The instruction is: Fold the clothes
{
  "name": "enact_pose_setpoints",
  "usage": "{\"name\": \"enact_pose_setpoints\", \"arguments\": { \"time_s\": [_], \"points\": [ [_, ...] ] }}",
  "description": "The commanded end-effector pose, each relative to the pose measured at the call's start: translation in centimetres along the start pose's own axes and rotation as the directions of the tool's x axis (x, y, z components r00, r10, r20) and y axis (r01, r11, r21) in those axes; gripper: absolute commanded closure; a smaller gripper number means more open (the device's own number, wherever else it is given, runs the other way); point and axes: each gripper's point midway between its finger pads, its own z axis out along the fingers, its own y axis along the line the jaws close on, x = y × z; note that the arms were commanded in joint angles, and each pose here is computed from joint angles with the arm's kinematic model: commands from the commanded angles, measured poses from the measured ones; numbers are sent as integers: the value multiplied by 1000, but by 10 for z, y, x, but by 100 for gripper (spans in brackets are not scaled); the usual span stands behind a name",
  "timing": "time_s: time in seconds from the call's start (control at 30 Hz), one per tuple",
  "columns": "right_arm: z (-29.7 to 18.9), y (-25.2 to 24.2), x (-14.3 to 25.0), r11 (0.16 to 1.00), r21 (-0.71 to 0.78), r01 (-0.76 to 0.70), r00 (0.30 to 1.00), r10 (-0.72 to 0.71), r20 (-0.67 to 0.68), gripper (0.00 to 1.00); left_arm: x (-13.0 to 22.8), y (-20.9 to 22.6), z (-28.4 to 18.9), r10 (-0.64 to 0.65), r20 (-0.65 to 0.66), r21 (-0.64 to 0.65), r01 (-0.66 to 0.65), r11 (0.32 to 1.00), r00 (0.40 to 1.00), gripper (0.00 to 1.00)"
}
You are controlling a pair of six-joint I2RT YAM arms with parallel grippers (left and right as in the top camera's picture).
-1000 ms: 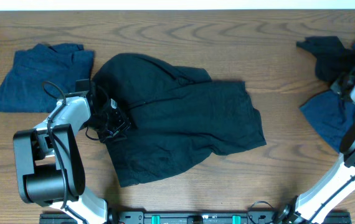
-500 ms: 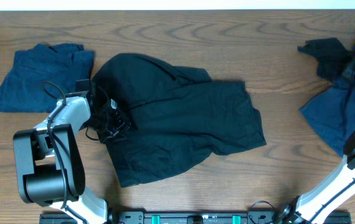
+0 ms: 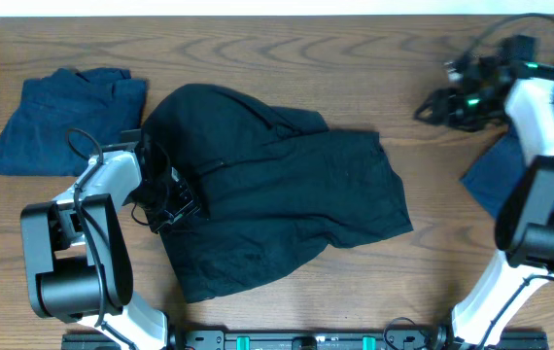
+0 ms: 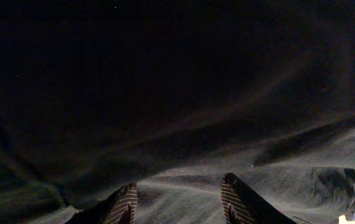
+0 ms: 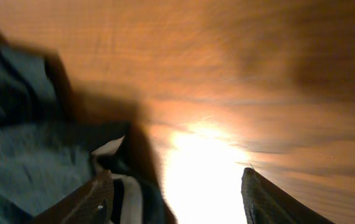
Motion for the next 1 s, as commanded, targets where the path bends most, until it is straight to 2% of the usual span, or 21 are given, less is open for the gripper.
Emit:
{"name": "enact_pose_setpoints", "arguments": {
  "time_s": [0.0,0.3,0.33,0.37,0.4,0.43,0.47,0.57,0.63,0.73,0.87,0.97],
  "points": [
    [24,17,14,993,45,106,991,-102,-89,33,-6,12,0,25,21,-78,-23,997,999,53],
    [74,55,38,962,78,262,945,-239,-223,34,-7,15,0,25,25,-93,-23,995,999,53],
    [79,58,42,960,73,269,940,-245,-239,36,-7,15,0,25,25,-93,-22,995,999,53],
    [84,61,45,959,68,276,934,-251,-254,42,-7,15,0,25,25,-93,-22,995,999,53],
    [88,63,51,958,64,281,928,-254,-274,66,-7,15,0,25,25,-93,-22,995,999,53],
    [87,63,54,956,71,284,923,-253,-289,95,-7,15,0,24,25,-93,-22,995,999,53],
    [86,58,60,957,116,265,923,-217,-319,99,-7,15,0,24,25,-92,-21,995,999,53],
    [56,20,72,904,400,153,938,-5,-346,99,-7,19,-1,59,24,-110,-56,992,998,53],
    [29,5,77,850,514,120,940,68,-333,99,-10,28,-2,58,36,-166,-51,985,998,53],
    [-4,6,102,847,518,123,902,122,-414,99,-12,41,-5,58,48,-240,-45,970,997,53],
    [-26,8,136,861,483,159,818,159,-552,98,-12,44,-6,58,50,-257,-43,965,997,53],
    [-25,7,138,860,482,166,816,154,-557,94,-12,44,-6,58,49,-258,-43,965,997,53]
  ]
}}
